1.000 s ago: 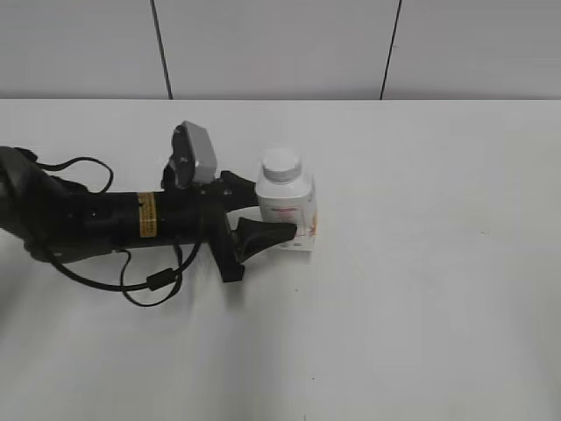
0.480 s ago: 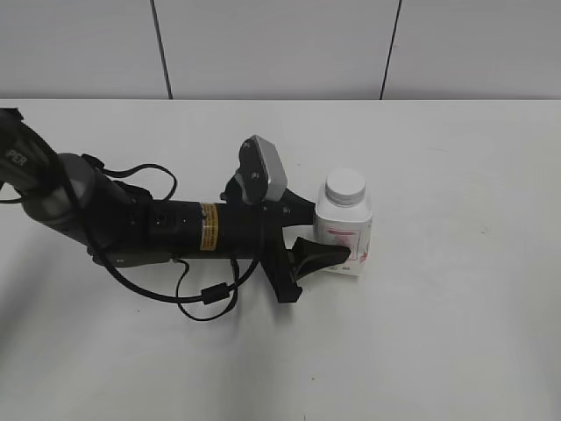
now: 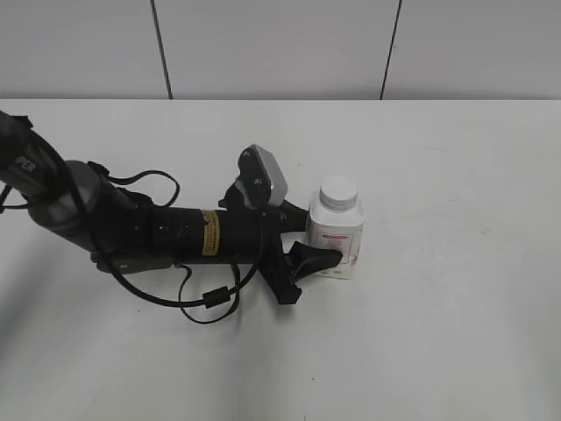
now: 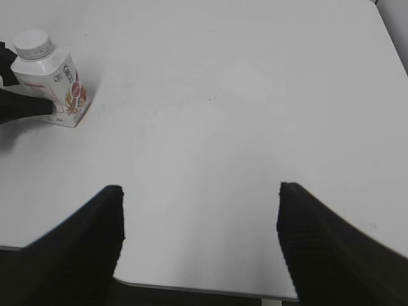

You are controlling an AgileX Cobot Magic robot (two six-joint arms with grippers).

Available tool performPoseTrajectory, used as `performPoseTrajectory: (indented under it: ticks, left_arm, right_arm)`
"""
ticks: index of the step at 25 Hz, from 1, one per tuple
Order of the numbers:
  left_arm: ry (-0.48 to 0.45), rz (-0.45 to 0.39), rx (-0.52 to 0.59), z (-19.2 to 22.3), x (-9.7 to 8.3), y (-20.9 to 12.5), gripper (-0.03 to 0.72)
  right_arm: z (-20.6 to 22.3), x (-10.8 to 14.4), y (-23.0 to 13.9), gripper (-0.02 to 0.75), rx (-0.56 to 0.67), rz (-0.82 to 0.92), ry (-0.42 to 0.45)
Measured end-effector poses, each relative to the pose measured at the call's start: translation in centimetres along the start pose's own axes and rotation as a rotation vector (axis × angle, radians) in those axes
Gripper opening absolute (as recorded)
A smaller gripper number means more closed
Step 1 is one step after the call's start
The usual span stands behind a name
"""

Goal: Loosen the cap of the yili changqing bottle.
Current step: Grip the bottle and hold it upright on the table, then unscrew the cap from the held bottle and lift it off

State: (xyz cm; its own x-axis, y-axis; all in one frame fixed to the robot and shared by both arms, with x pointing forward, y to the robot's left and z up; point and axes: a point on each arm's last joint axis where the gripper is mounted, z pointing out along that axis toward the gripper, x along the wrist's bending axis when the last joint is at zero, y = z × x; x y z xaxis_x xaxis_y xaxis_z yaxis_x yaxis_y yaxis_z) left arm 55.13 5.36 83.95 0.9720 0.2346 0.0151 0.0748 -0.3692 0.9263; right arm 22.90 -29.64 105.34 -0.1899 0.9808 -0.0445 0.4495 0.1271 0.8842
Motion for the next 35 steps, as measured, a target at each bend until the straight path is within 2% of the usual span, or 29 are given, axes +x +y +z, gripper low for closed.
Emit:
performPoseTrajectory:
  ticks: [10, 15, 26, 31, 35]
  left_arm:
    - [0.011, -0.029, -0.017, 0.2, 0.1, -0.3, 0.41]
    - [0.008, -0.036, -0.028, 0.2, 0.0, -0.4, 0.41]
    - [0.006, -0.041, -0.034, 0.3, 0.0, -0.5, 0.41]
    - [0.004, -0.039, -0.036, 0.3, 0.0, -0.5, 0.41]
    - [0.004, 0.015, -0.037, 0.3, 0.0, -0.5, 0.409]
  right_arm:
    - [0.1, 0.0, 0.1, 0.586, 0.007, 0.0, 0.0]
    - [2.0, -0.3, 2.7, 0.586, 0.12, 0.004, 0.005]
    - [12.0, -1.3, 10.6, 0.586, 0.486, 0.007, 0.018]
    - [16.5, -1.7, 13.4, 0.586, 0.535, 0.009, 0.021]
    - [19.9, -1.9, 14.8, 0.586, 0.603, 0.011, 0.027]
